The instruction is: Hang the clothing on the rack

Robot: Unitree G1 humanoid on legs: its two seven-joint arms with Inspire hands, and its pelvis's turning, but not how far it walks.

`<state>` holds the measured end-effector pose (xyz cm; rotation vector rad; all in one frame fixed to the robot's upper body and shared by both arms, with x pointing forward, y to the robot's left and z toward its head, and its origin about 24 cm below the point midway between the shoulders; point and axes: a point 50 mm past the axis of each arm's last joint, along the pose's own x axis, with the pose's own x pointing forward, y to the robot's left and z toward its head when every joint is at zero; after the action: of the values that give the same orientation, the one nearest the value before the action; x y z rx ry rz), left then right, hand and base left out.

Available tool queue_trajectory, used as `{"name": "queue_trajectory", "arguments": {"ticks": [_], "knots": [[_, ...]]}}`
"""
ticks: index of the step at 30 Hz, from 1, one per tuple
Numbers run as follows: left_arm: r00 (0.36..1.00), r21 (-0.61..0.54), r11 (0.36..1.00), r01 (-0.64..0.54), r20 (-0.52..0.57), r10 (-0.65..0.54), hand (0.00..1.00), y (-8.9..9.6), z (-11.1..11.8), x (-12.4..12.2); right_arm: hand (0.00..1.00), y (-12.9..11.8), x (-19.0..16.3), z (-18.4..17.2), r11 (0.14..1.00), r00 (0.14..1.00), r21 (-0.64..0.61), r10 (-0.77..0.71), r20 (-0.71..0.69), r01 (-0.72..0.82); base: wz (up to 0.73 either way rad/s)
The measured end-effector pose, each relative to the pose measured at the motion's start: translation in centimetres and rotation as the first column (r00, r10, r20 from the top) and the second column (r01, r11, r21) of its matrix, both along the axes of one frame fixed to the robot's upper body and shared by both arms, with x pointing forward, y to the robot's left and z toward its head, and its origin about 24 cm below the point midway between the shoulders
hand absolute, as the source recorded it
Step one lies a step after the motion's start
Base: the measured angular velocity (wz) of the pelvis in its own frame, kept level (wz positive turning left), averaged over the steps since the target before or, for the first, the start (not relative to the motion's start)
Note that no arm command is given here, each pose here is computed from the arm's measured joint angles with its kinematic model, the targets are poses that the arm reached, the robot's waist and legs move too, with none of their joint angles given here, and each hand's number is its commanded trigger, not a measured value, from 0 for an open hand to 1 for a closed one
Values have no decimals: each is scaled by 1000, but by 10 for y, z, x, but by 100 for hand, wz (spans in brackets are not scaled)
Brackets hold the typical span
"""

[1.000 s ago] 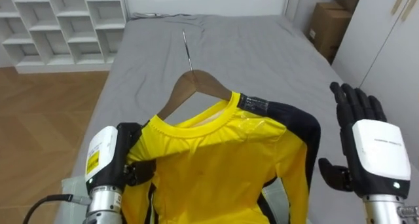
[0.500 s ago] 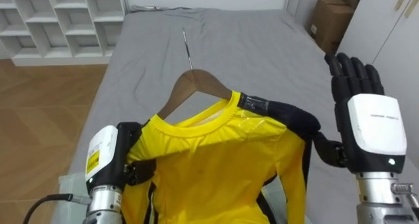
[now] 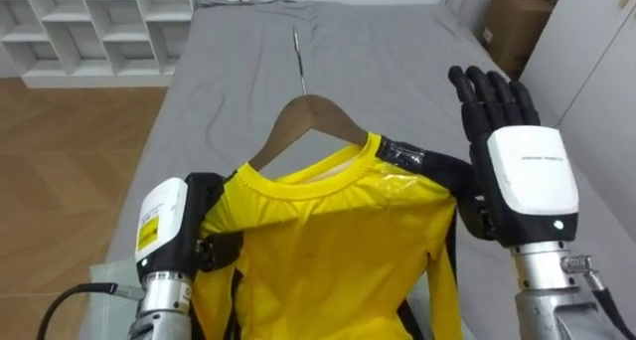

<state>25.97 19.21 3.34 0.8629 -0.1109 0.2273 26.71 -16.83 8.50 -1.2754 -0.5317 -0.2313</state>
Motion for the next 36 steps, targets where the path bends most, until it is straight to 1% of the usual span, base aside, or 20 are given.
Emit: {"name": "queue_trajectory", "arguments": {"ticks": [1, 4, 7, 9, 10, 12, 14, 19, 23, 29, 32, 36], "knots": [[1000, -2, 1000, 0, -6, 0, 100, -1, 1, 2, 0, 2, -1, -2, 1000, 1000, -7, 5, -12, -5, 35], [999, 4, 999, 52, -9, -51, 100, -12, 3, 6, 0, 0, 2, -3, 1000, 999, 26, -8, -46, 9, 37], [998, 17, 998, 62, -25, -61, 100, -17, 1, 6, 0, -2, 3, -4, 1000, 996, 25, -16, -83, 18, 18], [998, 28, 998, 51, -24, -50, 100, -14, 2, 6, 0, 3, 3, -6, 1000, 995, 31, 2, -101, 1, -33], [1000, 35, 999, 27, -15, -26, 100, -7, 4, 6, 0, 10, 4, -4, 999, 995, 29, 34, -98, -31, -39], [999, 32, 999, 5, -41, -4, 100, -4, 1, 6, 0, 15, 2, -7, 998, 991, 23, 56, -119, -54, -3], [998, 29, 999, 36, -57, -34, 100, -10, 0, 6, 0, 14, 3, -11, 998, 984, 32, 54, -168, -49, 22], [997, 28, 997, 65, -51, -64, 100, -17, 1, 6, 0, 17, 3, -13, 996, 973, 61, 78, -217, -67, 8], [996, 30, 997, 70, -52, -68, 100, -18, 0, 6, 0, 22, 3, -17, 993, 959, 80, 109, -261, -91, 8], [994, 35, 995, 95, -59, -93, 100, -25, -2, 5, 0, 28, 2, -22, 991, 936, 66, 135, -325, -120, 3], [993, 40, 994, 105, -64, -102, 100, -28, -3, 4, 0, 33, 1, -23, 989, 930, 58, 150, -335, -139, 0], [993, 57, 993, 103, -66, -99, 100, -27, -3, 4, 0, 34, 2, -24, 988, 923, 39, 151, -355, -146, 6]]}}
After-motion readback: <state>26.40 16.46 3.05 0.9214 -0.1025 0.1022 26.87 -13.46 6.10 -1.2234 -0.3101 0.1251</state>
